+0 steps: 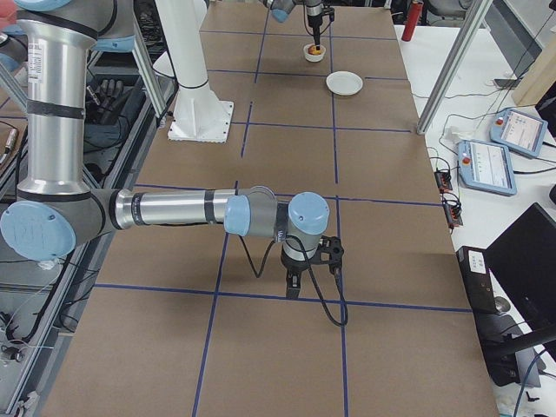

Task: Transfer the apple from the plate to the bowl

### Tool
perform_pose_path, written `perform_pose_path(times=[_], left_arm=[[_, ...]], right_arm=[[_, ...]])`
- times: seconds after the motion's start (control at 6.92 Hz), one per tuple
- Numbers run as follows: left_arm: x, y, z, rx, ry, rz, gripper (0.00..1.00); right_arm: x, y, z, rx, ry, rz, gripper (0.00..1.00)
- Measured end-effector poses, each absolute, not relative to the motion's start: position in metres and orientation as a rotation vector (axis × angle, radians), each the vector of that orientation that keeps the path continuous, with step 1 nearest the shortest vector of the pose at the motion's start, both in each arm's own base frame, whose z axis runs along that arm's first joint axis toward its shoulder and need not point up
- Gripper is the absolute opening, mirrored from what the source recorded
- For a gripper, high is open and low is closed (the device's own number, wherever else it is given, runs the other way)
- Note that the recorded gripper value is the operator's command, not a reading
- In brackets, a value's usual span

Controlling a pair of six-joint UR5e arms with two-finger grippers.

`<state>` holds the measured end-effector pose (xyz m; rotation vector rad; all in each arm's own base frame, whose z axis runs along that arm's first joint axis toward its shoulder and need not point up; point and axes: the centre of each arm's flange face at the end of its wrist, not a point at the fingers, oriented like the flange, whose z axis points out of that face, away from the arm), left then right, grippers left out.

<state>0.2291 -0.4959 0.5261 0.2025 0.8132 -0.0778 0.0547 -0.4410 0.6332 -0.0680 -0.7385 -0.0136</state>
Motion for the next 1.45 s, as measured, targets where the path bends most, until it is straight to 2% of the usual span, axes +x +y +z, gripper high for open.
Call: perform_pose_path(times=[0.43, 0.72, 1.16, 1.45], left_arm=[[0.138, -0.510, 0.460, 0.274, 0.802, 0.156, 1.00], [0.083, -0.508, 0.455, 0.312, 0.774, 0.311, 1.00], [-0.038, -0.469, 0.531, 0.195, 0.746, 0.176, 1.00], [-0.066, -0.433, 0.593, 0.131, 0.757, 0.169, 1.00]], right_arm=[[0.055, -0.441, 0.633, -0.068, -0.738, -0.014, 1.00], [0.055, -0.441, 0.633, -0.068, -0.738, -0.014, 1.00], [0.055, -0.441, 0.633, -0.068, -0.738, -0.014, 1.00], [0.055, -0.441, 0.633, -0.068, -0.738, -0.014, 1.00]])
